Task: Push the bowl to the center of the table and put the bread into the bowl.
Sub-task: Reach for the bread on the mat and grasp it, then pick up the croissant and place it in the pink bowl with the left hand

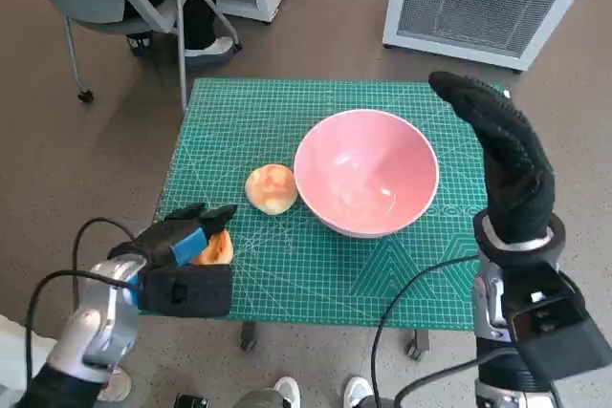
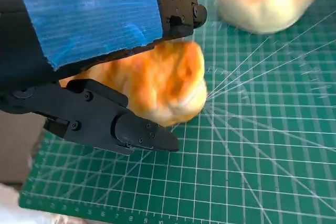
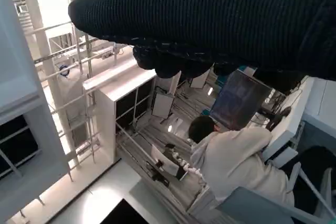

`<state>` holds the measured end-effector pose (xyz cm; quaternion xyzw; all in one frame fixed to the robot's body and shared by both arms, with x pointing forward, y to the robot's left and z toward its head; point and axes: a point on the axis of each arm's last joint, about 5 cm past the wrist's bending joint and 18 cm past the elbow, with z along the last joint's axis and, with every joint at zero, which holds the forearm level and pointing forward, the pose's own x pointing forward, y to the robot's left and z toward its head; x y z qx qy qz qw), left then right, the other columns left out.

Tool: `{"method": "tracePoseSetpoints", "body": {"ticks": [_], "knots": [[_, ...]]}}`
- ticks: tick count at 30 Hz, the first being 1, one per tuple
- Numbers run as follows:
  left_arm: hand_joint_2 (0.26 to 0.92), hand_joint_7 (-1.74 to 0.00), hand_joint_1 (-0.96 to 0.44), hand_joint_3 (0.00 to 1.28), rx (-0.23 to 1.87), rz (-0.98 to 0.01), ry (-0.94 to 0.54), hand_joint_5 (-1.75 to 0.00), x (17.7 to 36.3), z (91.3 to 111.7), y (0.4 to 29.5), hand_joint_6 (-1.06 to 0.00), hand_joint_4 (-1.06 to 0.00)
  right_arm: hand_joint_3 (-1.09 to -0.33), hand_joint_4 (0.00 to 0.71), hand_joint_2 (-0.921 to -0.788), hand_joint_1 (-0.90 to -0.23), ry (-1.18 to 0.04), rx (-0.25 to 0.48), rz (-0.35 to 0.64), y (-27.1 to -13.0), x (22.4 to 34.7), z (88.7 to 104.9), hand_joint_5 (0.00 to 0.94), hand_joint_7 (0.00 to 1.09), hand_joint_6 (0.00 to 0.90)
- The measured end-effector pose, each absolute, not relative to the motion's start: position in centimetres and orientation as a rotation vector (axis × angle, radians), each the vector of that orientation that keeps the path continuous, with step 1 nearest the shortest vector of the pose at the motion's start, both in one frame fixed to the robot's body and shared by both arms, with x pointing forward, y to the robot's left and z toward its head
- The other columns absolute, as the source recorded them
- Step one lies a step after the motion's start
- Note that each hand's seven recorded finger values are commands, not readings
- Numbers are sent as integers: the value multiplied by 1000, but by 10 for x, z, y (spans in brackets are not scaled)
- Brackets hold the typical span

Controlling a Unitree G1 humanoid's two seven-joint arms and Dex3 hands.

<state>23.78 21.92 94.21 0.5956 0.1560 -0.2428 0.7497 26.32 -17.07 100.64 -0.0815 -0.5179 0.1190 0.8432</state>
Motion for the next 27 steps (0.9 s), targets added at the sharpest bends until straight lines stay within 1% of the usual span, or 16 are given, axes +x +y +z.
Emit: {"method": "tracePoseSetpoints", "body": {"ticks": [1,2,3,4,6,7,8,9,10,13,16,19,23,27], "knots": [[920,-30,-229,5,1302,-528,340,-12,238,942,219,-359,-326,-715,294,-921,-564,-1093,-172,251,-171,263,1006,3,714,-1],[920,-32,-218,5,1303,-525,338,-12,239,941,220,-376,-345,-715,294,-921,-563,-1093,-172,251,-171,263,1006,3,714,-1],[920,-40,-173,8,1305,-521,333,-17,239,941,220,-449,-437,-715,294,-921,-563,-1093,-173,251,-171,263,1006,3,714,-1],[920,-41,-157,9,1306,-516,328,-17,240,940,220,-477,-471,-715,294,-921,-562,-1093,-173,251,-171,263,1006,3,714,-1],[921,-68,-59,16,1310,-504,315,-58,240,939,221,-625,-674,-715,294,-921,-561,-1094,-175,251,-171,263,1006,3,714,-1],[921,-80,-26,19,1312,-500,307,-76,240,939,221,-673,-742,-714,294,-921,-561,-1094,-175,251,-171,263,1006,3,714,-1],[921,-288,-20,35,1313,-495,297,-308,240,938,221,-650,-734,-714,295,-921,-561,-1094,-175,251,-171,263,1006,3,714,-1],[921,-620,-12,85,1313,-490,287,-679,240,938,222,-586,-692,-714,295,-921,-560,-1094,-176,251,-171,263,1006,3,714,-1],[921,-816,-7,112,1314,-484,278,-921,240,938,222,-558,-665,-714,294,-921,-559,-1094,-176,251,-171,263,1006,3,714,-1],[921,-1035,-1,135,1317,-465,245,-1209,240,939,223,-543,-633,-716,294,-921,-558,-1094,-177,252,-171,263,1006,3,714,-1],[921,-1089,2,140,1314,-451,217,-1316,240,942,225,-555,-613,-716,294,-921,-561,-1093,-177,252,-171,263,1006,3,714,-1],[921,-1102,3,135,1310,-446,193,-1339,239,945,226,-566,-615,-714,294,-921,-570,-1091,-177,253,-171,264,1006,3,714,-1],[921,-1116,3,118,1293,-435,166,-1302,237,951,227,-574,-644,-714,294,-921,-570,-1090,-176,254,-171,264,1005,3,715,-1],[921,-1120,4,94,1279,-408,109,-1245,236,963,227,-584,-686,-716,294,-921,-565,-1089,-175,258,-170,264,1005,3,715,-1]]}}
